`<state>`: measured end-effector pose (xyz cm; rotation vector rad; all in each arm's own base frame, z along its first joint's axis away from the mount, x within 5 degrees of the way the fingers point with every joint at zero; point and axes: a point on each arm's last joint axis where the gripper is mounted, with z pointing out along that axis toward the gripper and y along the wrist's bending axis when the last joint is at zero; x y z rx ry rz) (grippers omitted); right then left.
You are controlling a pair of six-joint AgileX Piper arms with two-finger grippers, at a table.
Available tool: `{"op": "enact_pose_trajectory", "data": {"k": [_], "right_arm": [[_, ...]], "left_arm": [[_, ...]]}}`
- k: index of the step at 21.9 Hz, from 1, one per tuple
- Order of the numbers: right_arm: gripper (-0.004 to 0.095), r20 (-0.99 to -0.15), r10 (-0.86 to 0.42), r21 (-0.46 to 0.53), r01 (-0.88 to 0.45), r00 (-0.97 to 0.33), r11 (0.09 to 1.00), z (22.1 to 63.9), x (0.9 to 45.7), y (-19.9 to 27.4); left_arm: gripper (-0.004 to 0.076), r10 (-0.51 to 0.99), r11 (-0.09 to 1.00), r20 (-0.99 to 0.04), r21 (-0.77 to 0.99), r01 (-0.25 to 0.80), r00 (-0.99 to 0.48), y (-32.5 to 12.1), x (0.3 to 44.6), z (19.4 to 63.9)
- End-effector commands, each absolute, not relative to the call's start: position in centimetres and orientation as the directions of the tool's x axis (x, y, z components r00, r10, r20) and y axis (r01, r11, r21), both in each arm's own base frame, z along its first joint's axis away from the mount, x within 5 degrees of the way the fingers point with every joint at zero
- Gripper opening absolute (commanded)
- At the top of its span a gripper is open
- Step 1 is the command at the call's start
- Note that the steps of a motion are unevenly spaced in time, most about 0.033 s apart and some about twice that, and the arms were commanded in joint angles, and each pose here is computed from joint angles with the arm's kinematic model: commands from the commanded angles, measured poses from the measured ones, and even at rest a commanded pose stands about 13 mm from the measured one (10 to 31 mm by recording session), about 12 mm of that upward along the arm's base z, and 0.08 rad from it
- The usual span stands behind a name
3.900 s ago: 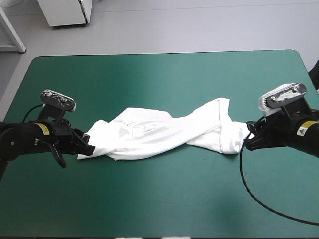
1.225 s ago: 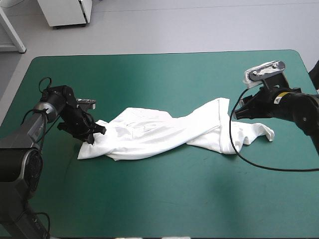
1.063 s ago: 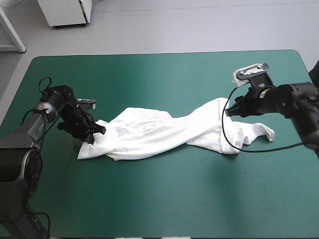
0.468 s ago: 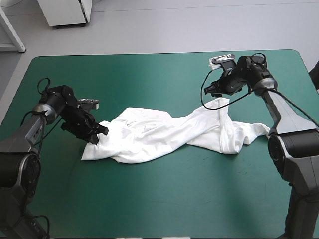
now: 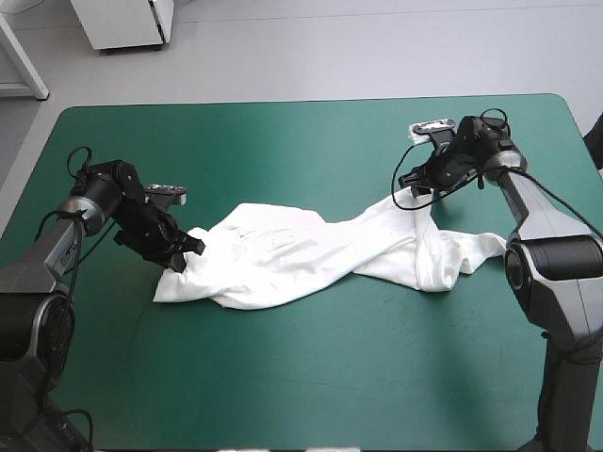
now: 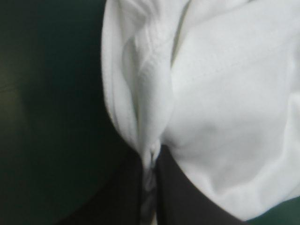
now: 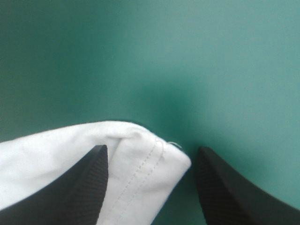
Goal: Fold the cloth
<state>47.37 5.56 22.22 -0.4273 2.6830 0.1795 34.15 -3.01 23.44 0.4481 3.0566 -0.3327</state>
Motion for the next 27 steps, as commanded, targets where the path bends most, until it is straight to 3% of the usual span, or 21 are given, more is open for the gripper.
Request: {"op": "enact_pose_trajectory", "data": {"k": [1, 4, 6, 7, 8, 9, 10, 14, 19, 22, 27], "right_arm": [[0.0539, -0.468, -0.249, 0.095, -0.329, -0.848, 0.939, 24.6, 47.2, 5.7], [0.0525, -0.406, -0.268, 0.122, -0.342, -0.874, 0.932, 22.9, 47.1, 6.4], [0.0418, -0.366, -0.269, 0.163, -0.345, -0.891, 0.924, 21.3, 47.1, 7.2], [0.0278, -0.348, -0.28, 0.18, -0.357, -0.895, 0.916, 20.8, 47.0, 7.8], [0.0213, -0.347, -0.29, 0.181, -0.367, -0.892, 0.912, 20.8, 47.0, 8.1], [0.0035, -0.336, -0.31, 0.186, -0.385, -0.89, 0.904, 20.8, 46.8, 8.3], [-0.002, -0.333, -0.315, 0.191, -0.391, -0.889, 0.901, 20.8, 46.7, 8.4], [-0.0013, -0.307, -0.311, 0.231, -0.388, -0.899, 0.892, 22.3, 45.8, 8.6], [-0.0013, -0.485, -0.316, 0.143, -0.43, -0.816, 0.892, 32.2, 42.3, 7.8], [-0.0013, -0.698, -0.292, 0.034, -0.437, -0.654, 0.899, 43.4, 35.1, 6.7], [-0.0013, -0.893, -0.247, -0.079, -0.41, -0.377, 0.909, 53.2, 24.1, 5.1]], "left_arm": [[-0.002, 0.279, 0.927, -0.139, -0.219, 0.304, -0.95, -3.5, 33.6, 26.3], [-0.002, 0.279, 0.927, -0.144, -0.218, 0.305, -0.949, -3.5, 33.6, 26.5], [-0.002, 0.279, 0.927, -0.151, -0.216, 0.307, -0.948, -3.5, 33.5, 26.7], [-0.002, 0.279, 0.927, -0.152, -0.216, 0.308, -0.948, -3.5, 33.4, 26.8], [-0.002, 0.279, 0.927, -0.153, -0.215, 0.308, -0.948, -3.5, 33.3, 26.9], [-0.002, 0.279, 0.927, -0.154, -0.215, 0.308, -0.948, -3.5, 33.3, 26.9], [-0.002, 0.279, 0.927, -0.154, -0.215, 0.308, -0.948, -3.5, 33.3, 26.9], [-0.002, 0.265, 0.92, -0.192, -0.243, 0.308, -0.945, -3.8, 32.8, 28.3], [-0.002, 0.254, 0.902, -0.411, -0.226, 0.368, -0.875, -4.2, 30.0, 36.2], [-0.0021, 0.207, 0.892, -0.575, -0.221, 0.394, -0.791, -4.5, 26.6, 41.7], [-0.0022, 0.171, 0.864, -0.727, -0.214, 0.456, -0.665, -4.9, 21.6, 46.8]]}}
